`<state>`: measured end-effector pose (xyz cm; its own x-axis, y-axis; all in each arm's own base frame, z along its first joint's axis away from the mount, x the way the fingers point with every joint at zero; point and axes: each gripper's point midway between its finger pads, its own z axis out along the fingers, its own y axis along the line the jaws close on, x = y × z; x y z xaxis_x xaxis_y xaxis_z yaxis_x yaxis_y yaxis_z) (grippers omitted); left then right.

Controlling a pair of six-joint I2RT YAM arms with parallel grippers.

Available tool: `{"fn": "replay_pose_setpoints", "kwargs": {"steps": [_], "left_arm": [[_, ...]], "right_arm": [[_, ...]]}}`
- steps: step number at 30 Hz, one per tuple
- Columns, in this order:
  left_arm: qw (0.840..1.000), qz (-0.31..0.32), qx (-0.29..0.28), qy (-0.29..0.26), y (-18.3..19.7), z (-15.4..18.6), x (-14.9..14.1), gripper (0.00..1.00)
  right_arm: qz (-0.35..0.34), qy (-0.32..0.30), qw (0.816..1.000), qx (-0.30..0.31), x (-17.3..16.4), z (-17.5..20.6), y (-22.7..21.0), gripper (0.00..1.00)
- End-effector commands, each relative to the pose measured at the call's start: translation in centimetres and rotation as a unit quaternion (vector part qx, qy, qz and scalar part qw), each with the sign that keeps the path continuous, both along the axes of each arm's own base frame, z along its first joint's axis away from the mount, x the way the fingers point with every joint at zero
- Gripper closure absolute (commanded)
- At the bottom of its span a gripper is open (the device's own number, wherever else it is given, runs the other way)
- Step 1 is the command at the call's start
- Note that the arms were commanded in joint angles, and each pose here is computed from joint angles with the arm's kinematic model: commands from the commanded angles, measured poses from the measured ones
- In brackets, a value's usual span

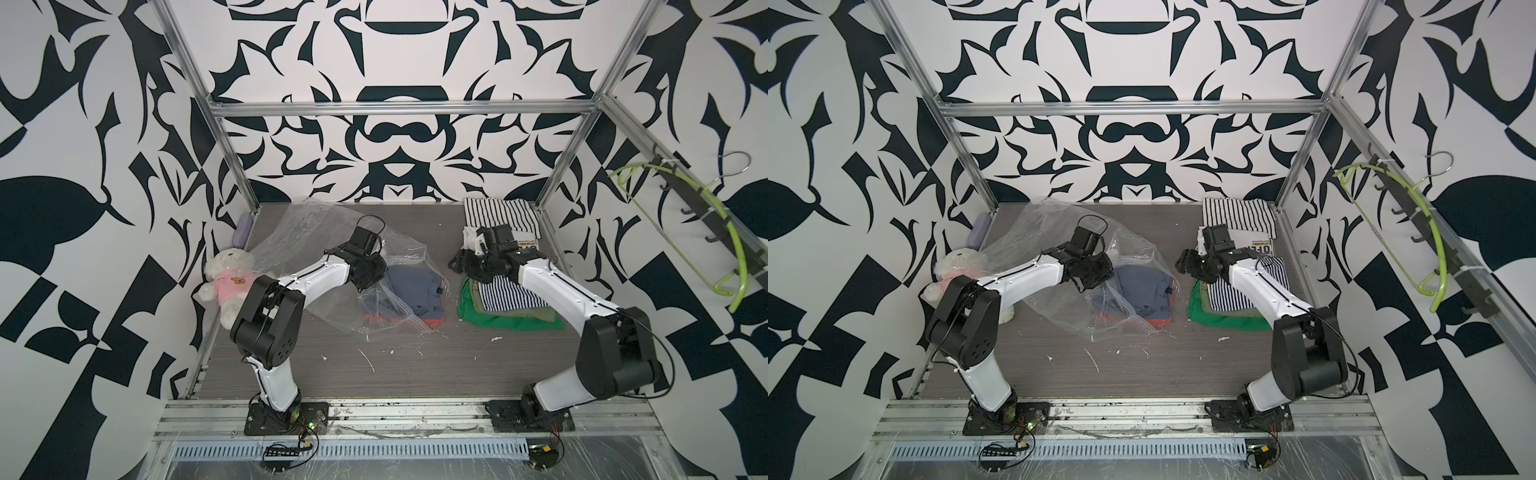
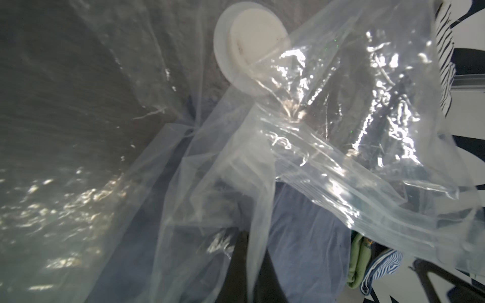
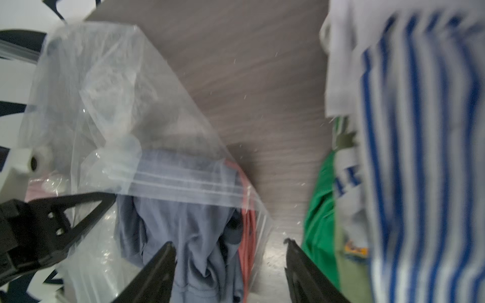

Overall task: Take the tank top out of the vacuum bag
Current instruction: Take out the tank top from the vacuum bag.

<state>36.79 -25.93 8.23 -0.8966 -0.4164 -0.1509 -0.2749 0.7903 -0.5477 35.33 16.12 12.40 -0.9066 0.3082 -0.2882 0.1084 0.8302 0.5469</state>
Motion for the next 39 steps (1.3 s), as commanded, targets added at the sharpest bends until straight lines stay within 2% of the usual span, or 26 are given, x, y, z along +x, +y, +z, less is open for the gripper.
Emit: {"fn": "replay_pose_setpoints", "kwargs": {"steps": [1, 6, 7, 11, 14, 17, 18, 21, 23, 27, 31, 34, 39], "left_arm": [[0.998, -0.033, 0.020, 0.040, -0.5, -2.1, -1.5, 1.00], [0.996, -0.032, 0.034, 0.071, 0.1, -5.0, -2.8, 1.00], [0.996, -0.033, 0.036, 0.074, 0.1, -5.2, -2.9, 1.00], [0.995, -0.029, 0.046, 0.079, 0.7, -5.8, -3.3, 1.00], [0.995, -0.025, 0.051, 0.081, 0.9, -6.0, -3.3, 1.00], [0.995, -0.025, 0.053, 0.085, 0.9, -6.4, -3.4, 1.00], [0.994, -0.023, 0.055, 0.087, 1.0, -6.5, -3.4, 1.00], [0.994, -0.019, 0.059, 0.089, 1.2, -6.8, -3.5, 1.00], [0.994, -0.018, 0.059, 0.091, 1.2, -6.9, -3.6, 1.00], [0.994, -0.016, 0.061, 0.092, 1.3, -7.1, -3.6, 1.00], [0.993, -0.014, 0.063, 0.094, 1.4, -7.4, -3.7, 1.00], [0.993, -0.013, 0.063, 0.095, 1.4, -7.5, -3.6, 1.00], [0.994, -0.012, 0.060, 0.095, 1.2, -7.6, -3.4, 1.00]], "right_arm": [[-0.008, 0.055, 0.995, 0.079, -1.4, 0.2, 3.4, 0.32], [-0.002, 0.114, 0.990, 0.085, -2.5, -2.5, 5.5, 0.24], [0.000, 0.118, 0.989, 0.084, -2.5, -2.8, 5.7, 0.24], [0.004, 0.139, 0.988, 0.063, -2.8, -3.9, 5.7, 0.36], [0.005, 0.159, 0.986, 0.052, -3.4, -5.0, 5.5, 0.32], [0.009, 0.163, 0.984, 0.068, -3.4, -5.1, 6.0, 0.30], [0.009, 0.161, 0.984, 0.075, -3.2, -4.9, 6.2, 0.33], [0.016, 0.145, 0.984, 0.101, -2.5, -3.7, 7.1, 0.56], [0.021, 0.140, 0.984, 0.107, -2.2, -3.0, 7.4, 0.66], [0.038, 0.133, 0.981, 0.135, -2.3, -1.8, 8.3, 0.69], [0.065, 0.109, 0.975, 0.181, -2.1, 0.3, 9.7, 0.77], [0.087, 0.096, 0.969, 0.212, -2.0, 1.7, 10.7, 0.78], [0.113, 0.098, 0.962, 0.229, -2.2, 2.3, 11.9, 0.58]]}}
